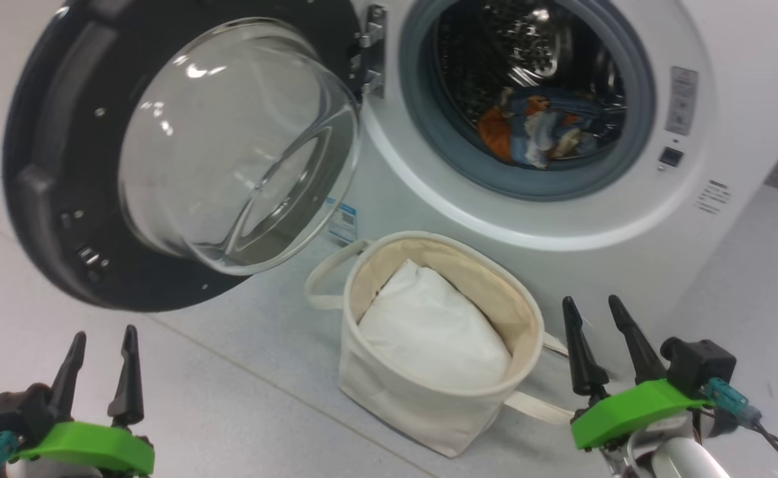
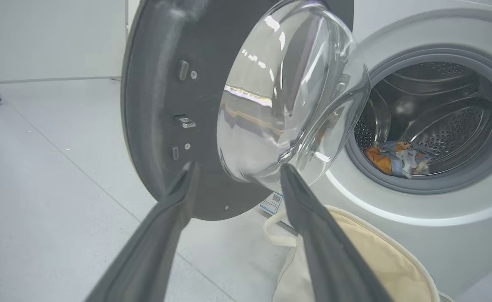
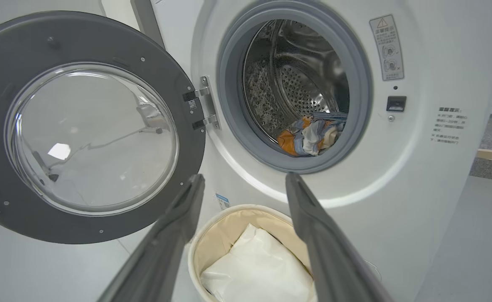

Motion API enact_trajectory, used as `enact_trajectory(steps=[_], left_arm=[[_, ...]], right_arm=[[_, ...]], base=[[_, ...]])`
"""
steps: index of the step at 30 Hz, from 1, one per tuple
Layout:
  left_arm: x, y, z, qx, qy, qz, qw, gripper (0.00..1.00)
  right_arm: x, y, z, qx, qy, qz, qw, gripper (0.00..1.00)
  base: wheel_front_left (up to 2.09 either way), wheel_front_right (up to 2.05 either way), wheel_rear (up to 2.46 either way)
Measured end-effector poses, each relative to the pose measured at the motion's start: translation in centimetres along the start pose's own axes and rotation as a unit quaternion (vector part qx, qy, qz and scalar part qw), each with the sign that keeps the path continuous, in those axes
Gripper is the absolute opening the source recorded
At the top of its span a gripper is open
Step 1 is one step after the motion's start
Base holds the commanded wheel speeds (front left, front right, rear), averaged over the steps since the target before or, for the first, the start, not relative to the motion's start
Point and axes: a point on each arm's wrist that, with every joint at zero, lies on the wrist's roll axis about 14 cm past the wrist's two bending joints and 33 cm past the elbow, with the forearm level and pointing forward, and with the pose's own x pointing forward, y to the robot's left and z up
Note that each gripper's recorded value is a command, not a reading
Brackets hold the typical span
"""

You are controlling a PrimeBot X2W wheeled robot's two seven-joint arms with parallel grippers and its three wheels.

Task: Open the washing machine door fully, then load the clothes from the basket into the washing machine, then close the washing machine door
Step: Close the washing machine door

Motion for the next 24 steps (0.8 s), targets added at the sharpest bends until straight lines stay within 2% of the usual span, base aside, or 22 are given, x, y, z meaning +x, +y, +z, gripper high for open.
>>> enact_trajectory(steps=[10, 14, 24], left_arm=[[-0.9, 2.3, 1.2, 0.011, -0.016, 0.035, 0.999, 1.0], [-1.4, 2.9, 0.8, 0.014, -0.01, 0.045, 0.999, 1.0], [-1.5, 2.5, 0.7, 0.014, -0.012, 0.041, 0.999, 1.0]], right_arm=[[1.4, 2.5, -1.8, 0.015, 0.022, 0.047, 0.999, 1.0], [2.3, 3.2, -1.4, 0.019, 0.017, 0.06, 0.998, 1.0], [2.2, 3.2, -1.5, 0.019, 0.021, 0.059, 0.998, 1.0]], base=[[0.0, 0.0, 0.0], [0.0, 0.0, 0.0], [0.0, 0.0, 0.0]])
